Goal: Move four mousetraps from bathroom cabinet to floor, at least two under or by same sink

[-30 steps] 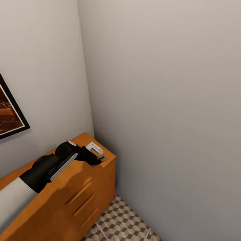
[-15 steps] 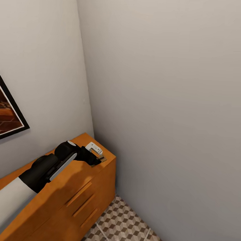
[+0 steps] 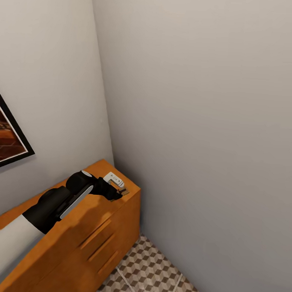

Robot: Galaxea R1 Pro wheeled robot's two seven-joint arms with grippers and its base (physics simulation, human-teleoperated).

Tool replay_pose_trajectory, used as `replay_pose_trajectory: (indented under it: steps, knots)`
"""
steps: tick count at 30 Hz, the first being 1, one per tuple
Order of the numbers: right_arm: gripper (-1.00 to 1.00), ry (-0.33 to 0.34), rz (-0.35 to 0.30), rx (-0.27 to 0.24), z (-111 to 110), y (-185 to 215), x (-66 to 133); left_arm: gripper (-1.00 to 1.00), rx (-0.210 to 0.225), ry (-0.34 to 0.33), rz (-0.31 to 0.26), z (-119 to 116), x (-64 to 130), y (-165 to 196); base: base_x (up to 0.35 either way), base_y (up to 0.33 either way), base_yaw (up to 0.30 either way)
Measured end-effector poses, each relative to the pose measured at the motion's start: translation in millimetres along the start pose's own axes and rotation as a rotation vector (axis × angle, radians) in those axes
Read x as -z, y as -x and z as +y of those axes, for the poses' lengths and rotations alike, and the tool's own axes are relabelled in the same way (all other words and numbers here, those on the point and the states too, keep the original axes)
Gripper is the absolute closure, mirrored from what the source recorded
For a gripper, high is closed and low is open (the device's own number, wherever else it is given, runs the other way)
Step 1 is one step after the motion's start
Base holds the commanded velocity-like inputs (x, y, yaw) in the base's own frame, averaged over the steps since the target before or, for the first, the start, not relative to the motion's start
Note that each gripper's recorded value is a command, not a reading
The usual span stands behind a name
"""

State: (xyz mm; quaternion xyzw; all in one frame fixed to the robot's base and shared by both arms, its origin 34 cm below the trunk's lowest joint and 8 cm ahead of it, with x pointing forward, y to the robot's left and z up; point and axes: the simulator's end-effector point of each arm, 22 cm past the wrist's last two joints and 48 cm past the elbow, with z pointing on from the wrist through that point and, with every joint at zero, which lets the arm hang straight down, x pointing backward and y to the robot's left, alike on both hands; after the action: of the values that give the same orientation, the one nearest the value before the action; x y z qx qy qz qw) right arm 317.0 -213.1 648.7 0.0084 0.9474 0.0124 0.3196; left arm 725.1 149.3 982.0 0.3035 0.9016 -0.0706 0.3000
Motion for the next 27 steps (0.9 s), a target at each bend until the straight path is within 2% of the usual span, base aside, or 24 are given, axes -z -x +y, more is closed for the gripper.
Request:
replay_pose_trajectory:
  steps: [15, 27]
  knots:
    - [1.0, 0.0, 0.006, -0.001, 0.6, -2.4, 0.3, -1.0, 0.003, -0.002, 0.004, 0.4, -3.0, -2.2, 0.0, 0.0, 0.0]
    - [1.0, 0.001, 0.006, -0.001, 1.1, -2.3, 0.3, -1.0, 0.015, 0.024, 0.015, 16.8, -1.3, -9.7, 0.0, 0.0, 0.0]
